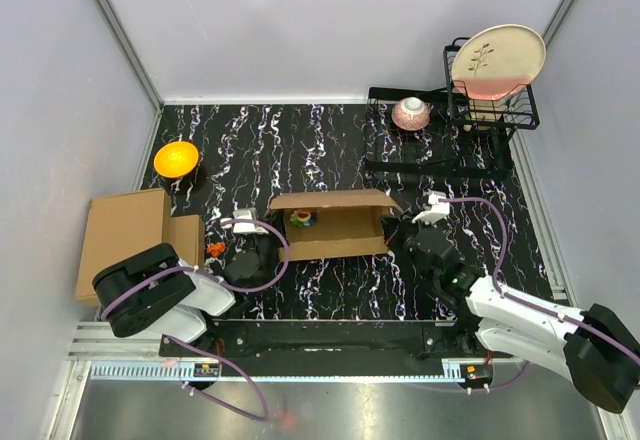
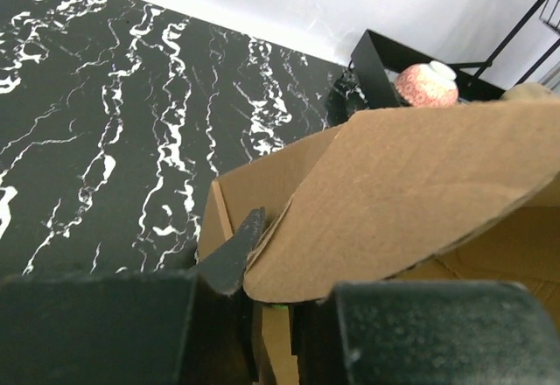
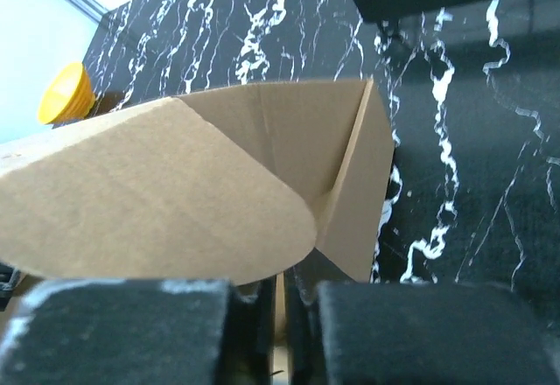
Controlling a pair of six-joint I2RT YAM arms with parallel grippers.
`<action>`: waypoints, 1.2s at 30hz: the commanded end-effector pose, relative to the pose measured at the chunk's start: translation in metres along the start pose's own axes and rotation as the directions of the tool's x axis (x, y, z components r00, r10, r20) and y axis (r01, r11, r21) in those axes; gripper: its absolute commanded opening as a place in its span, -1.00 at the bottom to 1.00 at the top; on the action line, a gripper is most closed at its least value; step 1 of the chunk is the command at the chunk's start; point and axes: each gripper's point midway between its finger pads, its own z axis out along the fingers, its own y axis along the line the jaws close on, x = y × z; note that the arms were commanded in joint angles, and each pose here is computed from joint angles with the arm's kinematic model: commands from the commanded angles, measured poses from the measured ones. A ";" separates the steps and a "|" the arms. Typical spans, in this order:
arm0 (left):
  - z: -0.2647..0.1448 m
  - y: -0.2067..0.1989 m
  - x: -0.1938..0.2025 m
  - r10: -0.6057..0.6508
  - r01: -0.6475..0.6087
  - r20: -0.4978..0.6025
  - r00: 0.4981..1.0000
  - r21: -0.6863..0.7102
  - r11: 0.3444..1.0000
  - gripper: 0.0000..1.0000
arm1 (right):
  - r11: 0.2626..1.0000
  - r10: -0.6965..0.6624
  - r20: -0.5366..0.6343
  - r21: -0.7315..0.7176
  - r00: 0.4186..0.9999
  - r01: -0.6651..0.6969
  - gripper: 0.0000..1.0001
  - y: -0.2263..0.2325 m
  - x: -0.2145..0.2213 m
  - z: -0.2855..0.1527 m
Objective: Fold the paper box
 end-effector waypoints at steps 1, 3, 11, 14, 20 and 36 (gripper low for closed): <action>-0.010 0.008 0.013 -0.002 0.001 -0.036 0.999 -0.010 1.000 -0.70 | 1.000 -0.005 -0.127 0.018 0.992 0.008 -0.55 -0.008 0.033 -0.013; -0.010 0.009 0.012 0.004 -0.004 -0.032 0.999 -0.015 1.000 -0.69 | 0.999 -0.022 -0.122 0.042 0.992 0.027 -0.25 -0.013 0.029 -0.017; -0.012 0.015 0.013 0.042 -0.043 -0.034 0.999 -0.031 0.999 -0.67 | 0.998 -0.046 -0.059 0.031 0.997 0.048 0.18 -0.007 -0.015 -0.047; -0.012 0.018 0.014 0.055 -0.056 -0.039 0.998 -0.040 0.998 -0.67 | 0.999 -0.040 -0.022 0.026 0.999 0.040 0.24 -0.007 -0.032 -0.061; -0.015 0.020 0.017 0.071 -0.073 -0.047 0.996 -0.042 0.996 -0.63 | 0.998 -0.054 0.109 0.016 0.993 0.052 0.26 0.001 -0.086 -0.086; -0.071 0.052 0.039 0.155 -0.187 -0.254 0.955 -0.105 0.977 -0.16 | 0.956 -0.164 -0.132 -0.264 0.978 0.125 -0.29 0.102 -0.014 0.023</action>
